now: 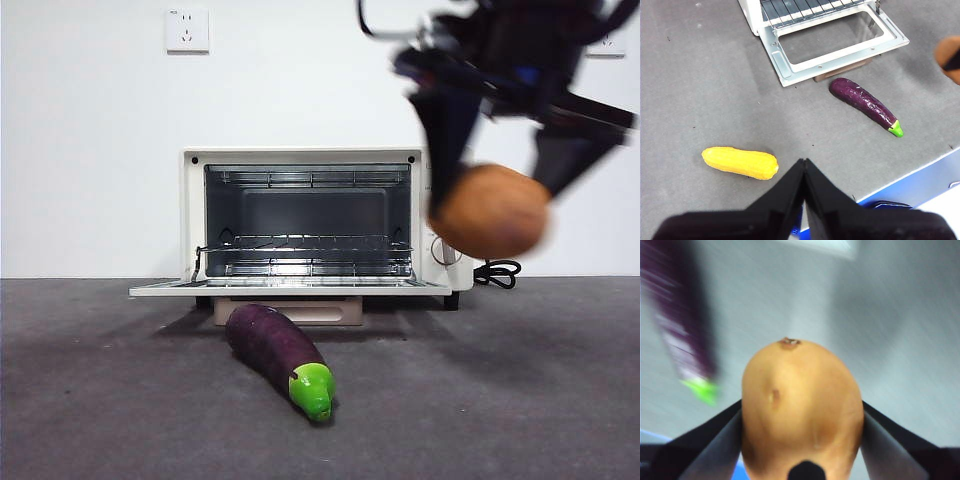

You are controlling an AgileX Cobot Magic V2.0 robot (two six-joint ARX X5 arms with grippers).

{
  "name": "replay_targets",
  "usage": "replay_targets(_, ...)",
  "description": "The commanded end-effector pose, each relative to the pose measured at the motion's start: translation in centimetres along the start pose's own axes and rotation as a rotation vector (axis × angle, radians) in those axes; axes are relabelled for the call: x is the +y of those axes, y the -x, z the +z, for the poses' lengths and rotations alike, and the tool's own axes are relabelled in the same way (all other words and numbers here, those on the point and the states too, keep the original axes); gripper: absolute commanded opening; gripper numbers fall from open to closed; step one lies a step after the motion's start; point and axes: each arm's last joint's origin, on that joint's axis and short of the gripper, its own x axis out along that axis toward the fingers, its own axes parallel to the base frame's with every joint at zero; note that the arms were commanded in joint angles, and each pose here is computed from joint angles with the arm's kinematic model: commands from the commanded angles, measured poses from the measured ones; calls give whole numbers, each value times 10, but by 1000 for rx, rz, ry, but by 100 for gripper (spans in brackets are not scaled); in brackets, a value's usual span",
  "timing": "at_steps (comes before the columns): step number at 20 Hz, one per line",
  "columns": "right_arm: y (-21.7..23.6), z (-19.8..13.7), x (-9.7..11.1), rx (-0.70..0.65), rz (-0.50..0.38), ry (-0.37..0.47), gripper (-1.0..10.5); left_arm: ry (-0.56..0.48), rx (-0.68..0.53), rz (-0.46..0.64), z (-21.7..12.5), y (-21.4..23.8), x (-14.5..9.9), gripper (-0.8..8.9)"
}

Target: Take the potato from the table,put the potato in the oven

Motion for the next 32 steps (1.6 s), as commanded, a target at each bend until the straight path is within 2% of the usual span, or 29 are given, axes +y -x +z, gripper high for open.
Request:
replay_targets(1,4,9,18,-137,86,-6,63,1,-2,-2,-1,0,0,-6)
replay_targets(6,12,31,40,-404,239,-6,63,-21,-2,-2,-1,0,0,-6)
replay_targets(12,12,48,48,-565,318,-24,64,-31,-2,-1,-1,-1,0,-6)
replay_targets(18,-29,68,50,-539,318,-84,66,-53,2,-1,0,-2,0,-6)
replay_targets(24,-45,123,42,-549,322,-121,66,-116,36,4,5,-10,-2,-6)
replay_targets(28,-55,149,39,-488,269,-109,67,-131,72,6,11,-19,-3,-6)
replay_targets(32,-70,160,38,-493,205,-109,67,-146,103,7,15,-27,-5,-6)
